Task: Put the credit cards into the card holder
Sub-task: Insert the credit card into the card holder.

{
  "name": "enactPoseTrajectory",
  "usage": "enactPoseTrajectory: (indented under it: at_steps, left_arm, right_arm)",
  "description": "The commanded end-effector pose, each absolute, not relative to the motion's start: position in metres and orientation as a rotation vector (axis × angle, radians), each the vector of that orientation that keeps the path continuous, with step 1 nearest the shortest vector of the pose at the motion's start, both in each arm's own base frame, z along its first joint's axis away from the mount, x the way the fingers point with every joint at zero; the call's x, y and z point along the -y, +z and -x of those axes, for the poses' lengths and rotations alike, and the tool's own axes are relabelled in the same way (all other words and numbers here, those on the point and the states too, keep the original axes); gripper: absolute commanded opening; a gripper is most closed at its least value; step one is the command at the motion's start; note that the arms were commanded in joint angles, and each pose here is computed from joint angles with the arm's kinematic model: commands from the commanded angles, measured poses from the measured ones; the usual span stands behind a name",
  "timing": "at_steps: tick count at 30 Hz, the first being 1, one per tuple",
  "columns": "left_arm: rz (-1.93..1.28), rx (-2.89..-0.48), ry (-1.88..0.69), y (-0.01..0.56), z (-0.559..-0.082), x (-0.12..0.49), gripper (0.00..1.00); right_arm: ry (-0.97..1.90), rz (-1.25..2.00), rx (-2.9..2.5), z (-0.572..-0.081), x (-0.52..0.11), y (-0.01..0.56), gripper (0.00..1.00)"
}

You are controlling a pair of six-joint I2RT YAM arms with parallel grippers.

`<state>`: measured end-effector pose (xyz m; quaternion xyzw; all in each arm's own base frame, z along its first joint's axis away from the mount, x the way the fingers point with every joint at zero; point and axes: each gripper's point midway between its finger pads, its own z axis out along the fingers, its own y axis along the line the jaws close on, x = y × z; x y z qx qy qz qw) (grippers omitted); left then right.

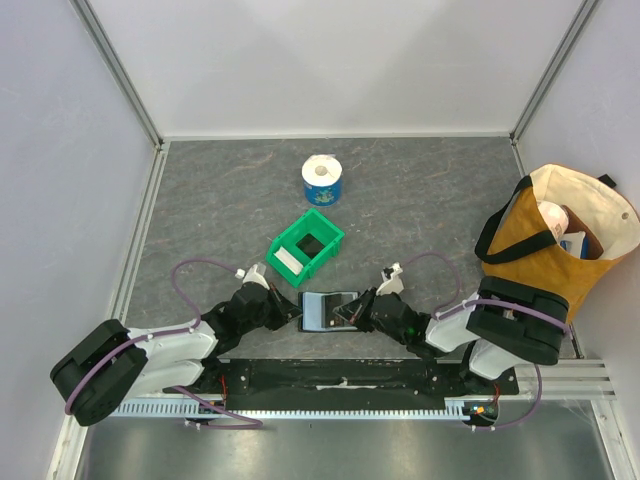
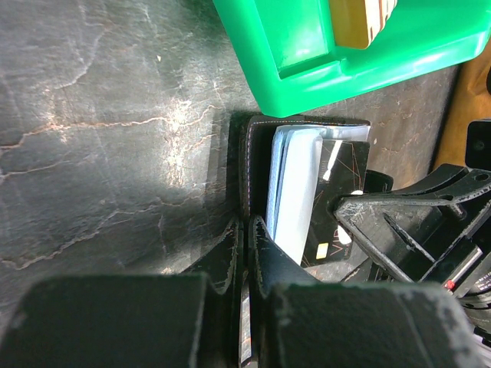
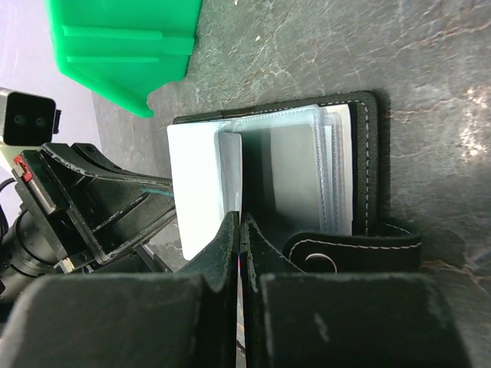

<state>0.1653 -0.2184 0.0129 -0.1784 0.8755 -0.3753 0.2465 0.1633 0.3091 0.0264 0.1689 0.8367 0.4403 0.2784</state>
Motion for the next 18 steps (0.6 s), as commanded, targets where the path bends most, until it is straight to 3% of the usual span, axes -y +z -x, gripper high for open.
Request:
enactPoseTrajectory:
  at_steps: [1,13,16,18]
  left_arm:
    - [0.519,-2.587,-0.762,-0.041,-0.131,0.178,0.02]
    - [0.507,-2.580,-0.776,-0.038,-0.133,0.181,0.02]
    - [0.506,-2.575,-0.782,-0.037,-0.134,0.181,0.02]
    - [0.505,-2.576,-0.784,-0.037,-0.133,0.181,0.02]
  right_arm:
    - [1.162,-0.426,-2.339,-0.149,-0.308,0.008,0.00]
    - [1.177,-0.317,-2.402,-0.144,-0.331,0.002,0.01]
    - [1.149,-0.305,-2.408,-0.145,-0.330,0.002,0.05]
    - [1.077,-0.293,-2.415,-0.149,-0.323,0.001,0.13]
